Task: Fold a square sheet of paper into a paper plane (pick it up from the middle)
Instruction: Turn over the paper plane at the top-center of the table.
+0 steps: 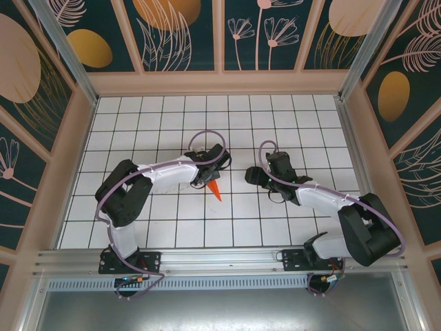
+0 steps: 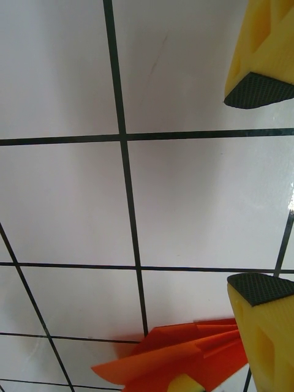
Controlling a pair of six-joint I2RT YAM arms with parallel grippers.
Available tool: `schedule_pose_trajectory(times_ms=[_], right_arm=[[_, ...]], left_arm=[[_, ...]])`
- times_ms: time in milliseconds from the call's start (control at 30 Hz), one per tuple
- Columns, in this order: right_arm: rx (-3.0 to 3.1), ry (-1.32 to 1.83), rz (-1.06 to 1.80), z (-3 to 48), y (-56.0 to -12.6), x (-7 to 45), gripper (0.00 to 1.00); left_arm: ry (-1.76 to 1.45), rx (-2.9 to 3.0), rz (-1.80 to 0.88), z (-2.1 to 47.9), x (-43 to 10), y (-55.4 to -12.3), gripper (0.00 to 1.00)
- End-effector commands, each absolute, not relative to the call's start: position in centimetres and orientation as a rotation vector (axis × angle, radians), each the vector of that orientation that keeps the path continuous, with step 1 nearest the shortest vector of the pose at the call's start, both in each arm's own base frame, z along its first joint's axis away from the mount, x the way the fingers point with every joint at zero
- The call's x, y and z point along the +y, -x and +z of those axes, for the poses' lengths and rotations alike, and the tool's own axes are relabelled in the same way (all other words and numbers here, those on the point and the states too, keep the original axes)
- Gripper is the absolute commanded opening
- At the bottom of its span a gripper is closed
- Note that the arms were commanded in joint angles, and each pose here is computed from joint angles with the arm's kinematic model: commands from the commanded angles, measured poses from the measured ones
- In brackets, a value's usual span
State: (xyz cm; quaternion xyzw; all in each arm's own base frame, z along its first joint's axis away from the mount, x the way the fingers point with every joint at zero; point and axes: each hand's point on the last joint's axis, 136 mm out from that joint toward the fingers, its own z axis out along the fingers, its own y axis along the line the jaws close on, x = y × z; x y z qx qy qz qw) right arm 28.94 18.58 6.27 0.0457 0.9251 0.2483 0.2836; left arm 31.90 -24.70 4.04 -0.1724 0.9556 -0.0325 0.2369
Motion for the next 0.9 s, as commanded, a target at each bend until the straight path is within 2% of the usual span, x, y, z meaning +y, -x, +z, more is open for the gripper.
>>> schedule_pose_trajectory(times_ms=[0,33,100,300,467,567,700,867], right_arm=[[2.464,-0.139,0.689,7.5,-29.0,18.6,0.73],[2.458,-0.139,0.692,7.8,-29.1,18.6,0.73],[2.439,-0.147,0.701,8.6,-29.4,18.7,0.73],[2.304,-0.131,0.811,12.8,-30.4,19.7,0.73],[2.227,-0.088,0.931,16.0,-30.6,21.0,0.71],[2.210,-0.064,0.984,17.1,-30.5,21.9,0.66],[2.267,-0.048,1.009,16.5,-30.1,23.0,0.51],[2.337,-0.009,1.053,15.3,-29.0,25.9,0.44]], left_arm=[[0.494,2.570,-0.159,5.7,-24.8,-31.9,0.04],[0.496,2.557,-0.180,6.1,-24.7,-31.9,0.00],[0.482,2.524,-0.248,7.3,-25.1,-32.1,0.00],[0.350,2.337,-0.735,12.7,-28.3,-31.7,0.00],[0.252,2.277,-0.967,13.6,-30.2,-31.5,0.00],[0.223,2.271,-1.068,12.6,-31.0,-31.3,0.00],[0.218,2.271,-1.179,11.1,-31.7,-31.1,0.00],[0.206,2.301,-1.255,9.1,-32.2,-30.7,0.00]])
